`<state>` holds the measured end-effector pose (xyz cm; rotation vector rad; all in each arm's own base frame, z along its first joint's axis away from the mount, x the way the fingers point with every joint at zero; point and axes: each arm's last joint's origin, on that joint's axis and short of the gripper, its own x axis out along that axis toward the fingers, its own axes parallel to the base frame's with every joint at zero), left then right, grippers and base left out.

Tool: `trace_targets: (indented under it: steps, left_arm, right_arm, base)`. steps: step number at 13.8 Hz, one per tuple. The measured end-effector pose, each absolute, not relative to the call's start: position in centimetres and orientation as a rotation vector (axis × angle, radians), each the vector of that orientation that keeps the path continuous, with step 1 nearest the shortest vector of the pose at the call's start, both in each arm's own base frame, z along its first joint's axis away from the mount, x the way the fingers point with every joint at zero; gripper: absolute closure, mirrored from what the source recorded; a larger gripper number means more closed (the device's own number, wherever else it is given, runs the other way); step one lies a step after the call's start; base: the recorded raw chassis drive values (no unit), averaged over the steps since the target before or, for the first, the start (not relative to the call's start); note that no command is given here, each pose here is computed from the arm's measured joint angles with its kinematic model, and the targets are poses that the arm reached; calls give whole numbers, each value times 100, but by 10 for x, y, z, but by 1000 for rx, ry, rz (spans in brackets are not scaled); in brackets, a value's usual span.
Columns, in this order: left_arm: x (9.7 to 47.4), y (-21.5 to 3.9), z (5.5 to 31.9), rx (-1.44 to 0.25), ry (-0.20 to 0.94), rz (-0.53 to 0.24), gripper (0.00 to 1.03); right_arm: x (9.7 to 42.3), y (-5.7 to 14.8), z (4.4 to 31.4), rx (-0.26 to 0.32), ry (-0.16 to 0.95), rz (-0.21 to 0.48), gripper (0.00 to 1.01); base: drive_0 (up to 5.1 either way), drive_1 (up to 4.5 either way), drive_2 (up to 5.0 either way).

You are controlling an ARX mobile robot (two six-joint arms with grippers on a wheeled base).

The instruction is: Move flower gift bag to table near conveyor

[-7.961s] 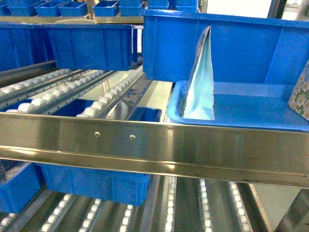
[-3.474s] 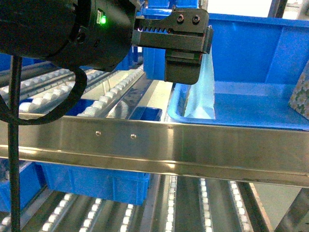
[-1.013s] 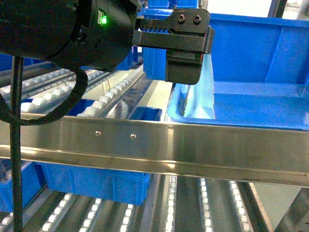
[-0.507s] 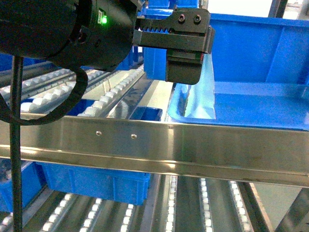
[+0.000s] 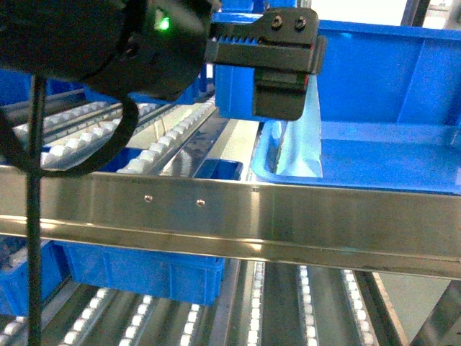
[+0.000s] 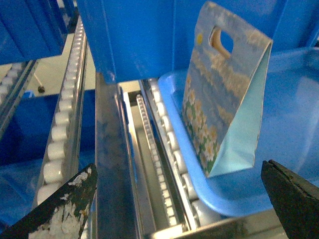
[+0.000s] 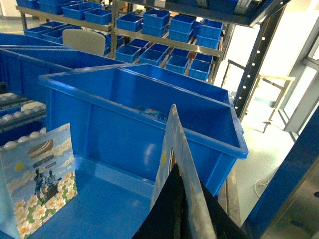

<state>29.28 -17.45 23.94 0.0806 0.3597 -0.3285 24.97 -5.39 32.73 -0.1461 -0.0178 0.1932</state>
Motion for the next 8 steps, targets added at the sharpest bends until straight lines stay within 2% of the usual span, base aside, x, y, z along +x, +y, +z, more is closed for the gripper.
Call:
trace_targets:
  steps: [2, 6, 8]
  left_arm:
    - [318, -189, 251, 104, 319, -344, 5]
    - [342, -206, 245, 158, 353, -418, 5]
    - [350, -209, 243, 163, 363, -415, 5]
  right_arm:
    - [250, -54, 327, -149, -18, 200, 99]
    - [250, -54, 327, -151, -17, 199, 99]
    - [250, -54, 327, -151, -17, 199, 99]
  base:
    - [0, 0, 0]
    - [0, 0, 0]
    - [0, 0, 0]
